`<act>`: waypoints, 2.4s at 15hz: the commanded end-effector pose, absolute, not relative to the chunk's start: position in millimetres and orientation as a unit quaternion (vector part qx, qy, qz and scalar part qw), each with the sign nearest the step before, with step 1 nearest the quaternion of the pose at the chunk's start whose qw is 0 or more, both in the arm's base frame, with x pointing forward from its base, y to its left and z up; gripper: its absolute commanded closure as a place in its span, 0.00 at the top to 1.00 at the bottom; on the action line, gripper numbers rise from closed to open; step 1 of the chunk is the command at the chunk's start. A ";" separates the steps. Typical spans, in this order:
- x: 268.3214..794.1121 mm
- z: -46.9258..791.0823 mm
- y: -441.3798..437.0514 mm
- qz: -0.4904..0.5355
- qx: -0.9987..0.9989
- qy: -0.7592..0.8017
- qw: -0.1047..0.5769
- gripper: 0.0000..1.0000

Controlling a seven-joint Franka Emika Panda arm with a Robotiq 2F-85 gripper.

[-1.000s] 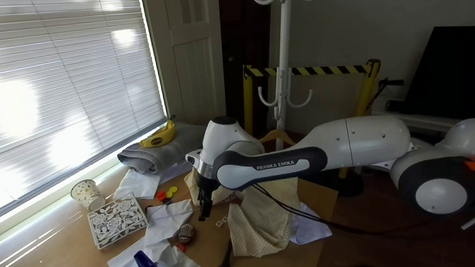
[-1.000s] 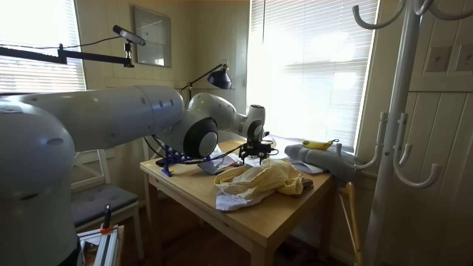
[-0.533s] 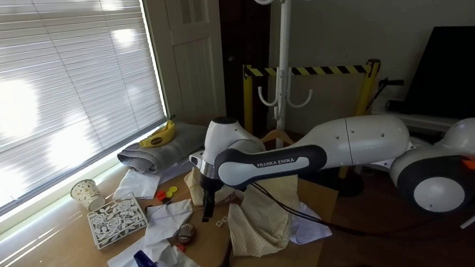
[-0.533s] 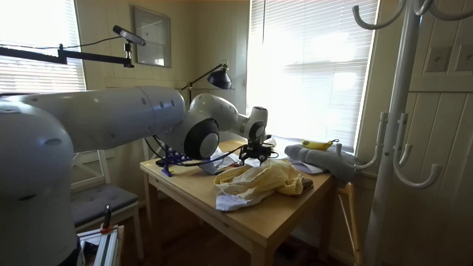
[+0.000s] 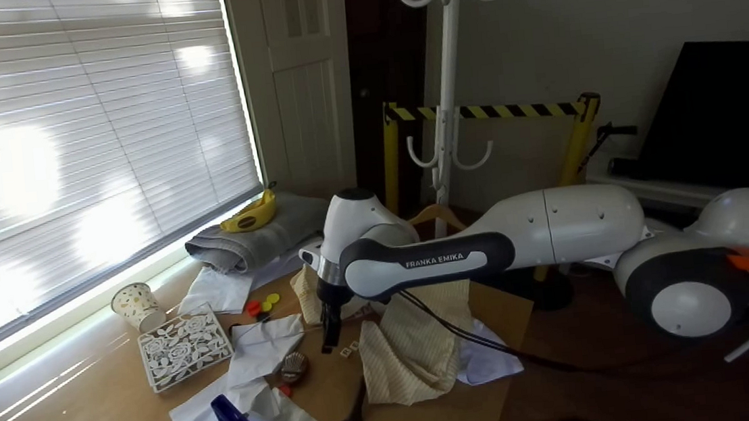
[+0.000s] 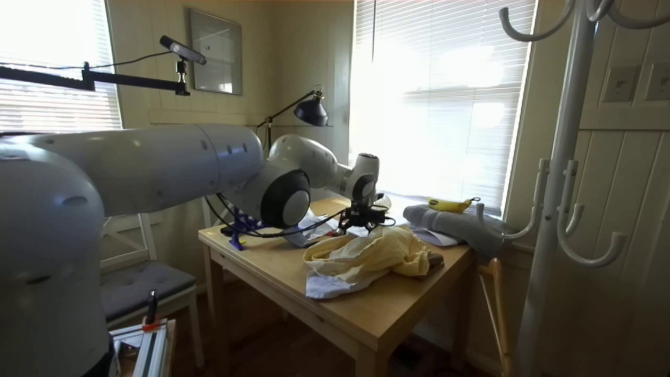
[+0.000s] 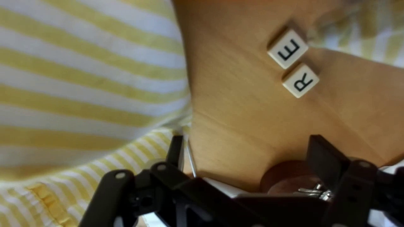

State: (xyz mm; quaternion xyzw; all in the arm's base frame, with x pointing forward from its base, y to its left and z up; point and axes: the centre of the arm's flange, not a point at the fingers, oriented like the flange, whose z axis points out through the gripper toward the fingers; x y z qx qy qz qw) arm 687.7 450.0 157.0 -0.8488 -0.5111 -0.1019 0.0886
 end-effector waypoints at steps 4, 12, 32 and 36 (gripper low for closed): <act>741.8 151.7 492.0 -0.096 -0.823 -0.552 0.098 1.00; 681.8 153.8 450.3 -0.080 -0.813 -0.569 0.094 1.00; 734.1 132.9 441.6 -0.053 -0.912 -0.383 0.137 1.00; 722.6 119.3 444.6 0.051 -0.910 -0.387 0.139 1.00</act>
